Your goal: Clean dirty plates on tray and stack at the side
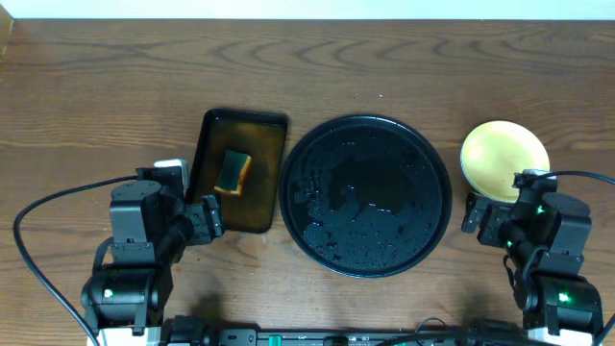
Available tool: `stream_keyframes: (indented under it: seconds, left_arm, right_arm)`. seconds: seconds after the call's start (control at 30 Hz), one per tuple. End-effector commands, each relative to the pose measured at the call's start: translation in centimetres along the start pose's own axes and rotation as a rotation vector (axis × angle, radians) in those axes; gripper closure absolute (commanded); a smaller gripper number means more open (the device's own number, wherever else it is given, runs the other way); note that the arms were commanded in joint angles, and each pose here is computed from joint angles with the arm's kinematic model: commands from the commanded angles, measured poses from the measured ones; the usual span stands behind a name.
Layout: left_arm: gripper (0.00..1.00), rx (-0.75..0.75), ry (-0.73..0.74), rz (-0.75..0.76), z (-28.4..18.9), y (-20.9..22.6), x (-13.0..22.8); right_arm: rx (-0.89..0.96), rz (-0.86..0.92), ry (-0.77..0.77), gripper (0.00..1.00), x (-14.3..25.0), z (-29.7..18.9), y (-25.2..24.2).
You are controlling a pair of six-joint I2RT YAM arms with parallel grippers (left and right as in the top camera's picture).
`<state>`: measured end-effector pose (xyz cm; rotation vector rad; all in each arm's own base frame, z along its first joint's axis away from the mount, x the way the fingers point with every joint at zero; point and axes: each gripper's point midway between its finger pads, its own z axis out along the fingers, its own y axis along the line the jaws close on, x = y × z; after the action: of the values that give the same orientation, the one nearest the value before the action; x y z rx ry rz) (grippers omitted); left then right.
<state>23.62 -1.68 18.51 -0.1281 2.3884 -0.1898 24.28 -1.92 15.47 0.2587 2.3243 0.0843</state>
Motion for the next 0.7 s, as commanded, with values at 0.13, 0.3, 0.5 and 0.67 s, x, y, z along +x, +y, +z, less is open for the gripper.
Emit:
stream_keyframes:
  seconds: [0.13, 0.3, 0.5, 0.67]
  left_arm:
    - [0.2, 0.011, 0.025, 0.016, 0.49, -0.18, 0.34]
    - [0.2, 0.009, 0.039, 0.014, 0.78, -0.13, 0.49]
    - [0.2, 0.008, 0.051, 0.013, 1.01, -0.08, 0.61]
    - [0.2, 0.007, 0.059, 0.012, 1.18, -0.05, 0.7]
  right_arm:
    - [0.005, -0.019, 0.024, 0.01, 0.6, 0.37, -0.03]
    - [0.005, -0.019, 0.025, 0.01, 0.61, 0.37, -0.03]
    - [0.005, -0.019, 0.024, 0.01, 0.6, 0.37, -0.03]
    - [0.005, -0.019, 0.024, 0.01, 0.59, 0.36, -0.03]
